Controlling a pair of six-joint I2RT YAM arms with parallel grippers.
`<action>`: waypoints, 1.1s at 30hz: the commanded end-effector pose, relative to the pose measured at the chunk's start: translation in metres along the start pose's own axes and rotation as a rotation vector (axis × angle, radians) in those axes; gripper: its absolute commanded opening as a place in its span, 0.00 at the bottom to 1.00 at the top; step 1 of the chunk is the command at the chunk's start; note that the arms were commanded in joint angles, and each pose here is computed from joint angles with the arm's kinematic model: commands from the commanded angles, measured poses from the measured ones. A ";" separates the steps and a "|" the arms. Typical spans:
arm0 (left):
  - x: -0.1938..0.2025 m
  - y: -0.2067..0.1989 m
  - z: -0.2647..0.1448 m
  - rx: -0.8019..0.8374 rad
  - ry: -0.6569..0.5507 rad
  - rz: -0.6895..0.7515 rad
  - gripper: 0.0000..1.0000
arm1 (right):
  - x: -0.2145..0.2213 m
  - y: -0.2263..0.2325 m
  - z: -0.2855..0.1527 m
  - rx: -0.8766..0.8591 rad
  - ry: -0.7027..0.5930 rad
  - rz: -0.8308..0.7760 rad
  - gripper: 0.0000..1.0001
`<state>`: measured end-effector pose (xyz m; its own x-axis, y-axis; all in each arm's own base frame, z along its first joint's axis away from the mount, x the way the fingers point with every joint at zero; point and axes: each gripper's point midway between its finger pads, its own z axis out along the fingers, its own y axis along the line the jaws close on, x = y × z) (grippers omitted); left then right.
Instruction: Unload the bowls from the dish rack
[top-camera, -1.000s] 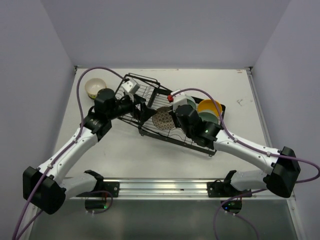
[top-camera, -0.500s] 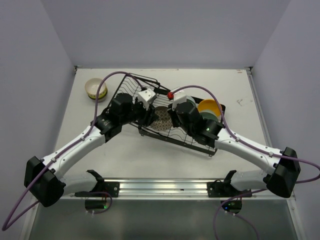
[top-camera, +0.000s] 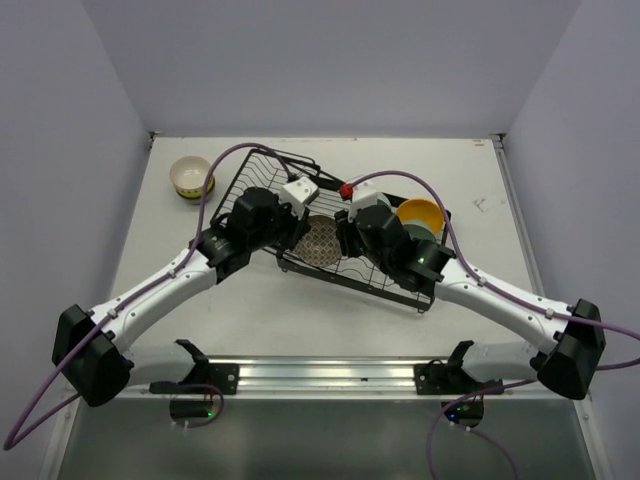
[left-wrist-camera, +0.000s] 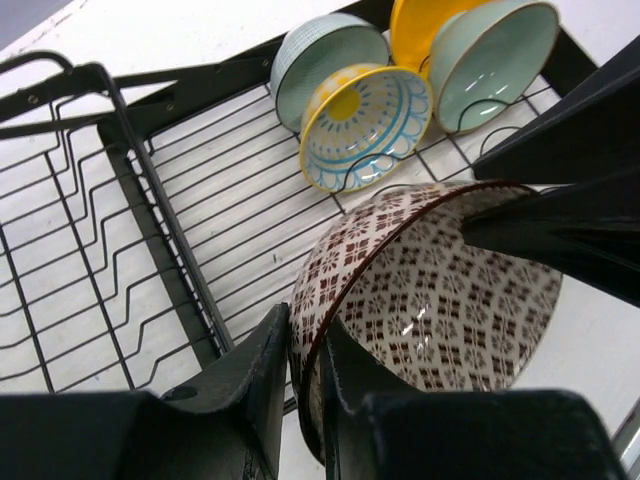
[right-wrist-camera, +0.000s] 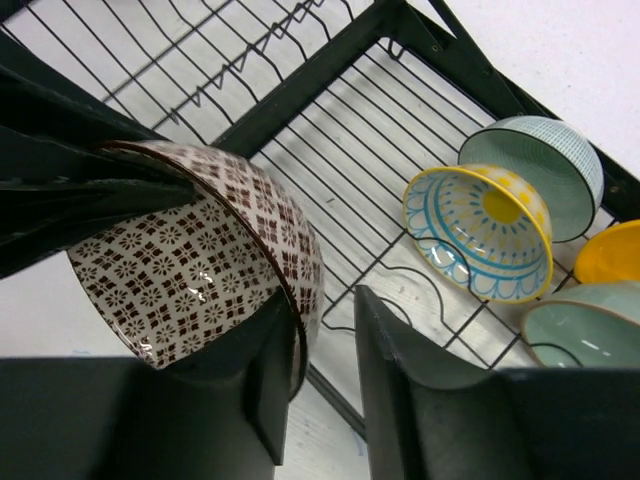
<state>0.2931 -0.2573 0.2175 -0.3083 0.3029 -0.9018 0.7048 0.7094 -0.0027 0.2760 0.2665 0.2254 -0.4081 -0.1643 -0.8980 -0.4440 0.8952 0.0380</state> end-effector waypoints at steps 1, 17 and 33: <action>-0.009 0.016 -0.002 -0.085 -0.003 0.013 0.00 | -0.047 0.005 -0.023 -0.054 -0.133 0.075 0.44; -0.024 0.119 -0.056 -0.523 -0.138 -0.197 0.00 | -0.016 -0.037 -0.056 0.055 -0.163 0.081 0.70; 0.031 0.264 -0.207 -1.269 -0.286 -0.566 0.00 | 0.052 -0.089 -0.064 0.224 -0.090 0.066 0.77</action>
<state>0.3370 0.0312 0.2627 -0.2569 -0.1138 -0.9597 -0.3907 0.9205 -0.0046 0.2398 0.1691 0.1980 -0.3782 -0.0955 -0.9208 -0.2993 0.9539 0.0240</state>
